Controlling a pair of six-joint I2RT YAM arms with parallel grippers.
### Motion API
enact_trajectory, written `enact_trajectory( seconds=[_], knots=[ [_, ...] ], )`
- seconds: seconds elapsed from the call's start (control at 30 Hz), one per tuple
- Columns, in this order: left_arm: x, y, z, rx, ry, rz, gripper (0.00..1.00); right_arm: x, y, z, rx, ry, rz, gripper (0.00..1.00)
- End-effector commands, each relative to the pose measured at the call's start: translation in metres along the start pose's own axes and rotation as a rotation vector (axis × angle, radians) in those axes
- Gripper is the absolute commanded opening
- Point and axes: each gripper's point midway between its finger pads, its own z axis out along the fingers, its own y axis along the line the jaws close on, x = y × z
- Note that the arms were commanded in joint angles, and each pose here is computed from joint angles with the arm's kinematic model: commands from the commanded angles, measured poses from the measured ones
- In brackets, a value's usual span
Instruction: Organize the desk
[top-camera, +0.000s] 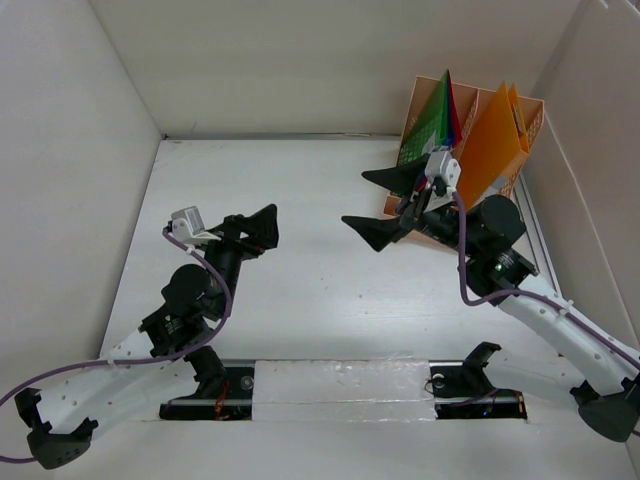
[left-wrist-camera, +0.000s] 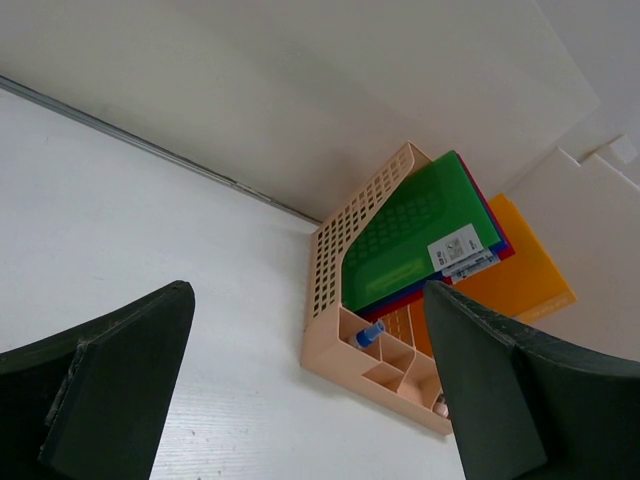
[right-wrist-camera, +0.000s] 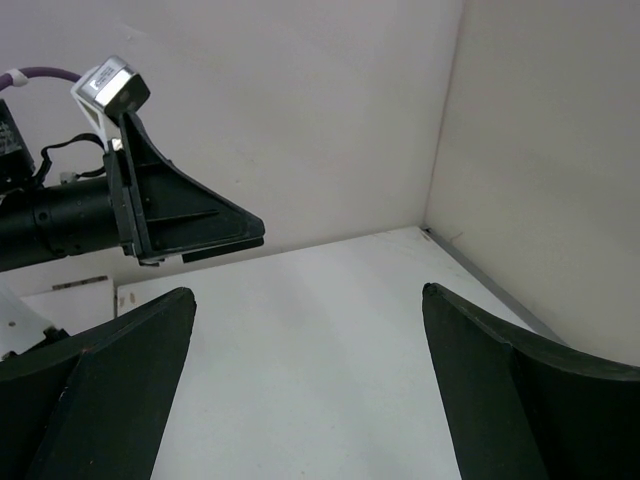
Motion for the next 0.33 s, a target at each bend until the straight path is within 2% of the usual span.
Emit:
enact_trajectory(
  seconds=[0.0,0.3],
  knots=[
    [-0.021,-0.014,0.001,0.035,-0.038,-0.020,0.94,-0.014,0.000,0.000,0.013,-0.040,-0.032,1.00],
    [-0.014,-0.021,0.005,0.058,-0.022,0.004,0.94,-0.003,-0.004,0.007,0.014,-0.008,-0.028,1.00]
  ],
)
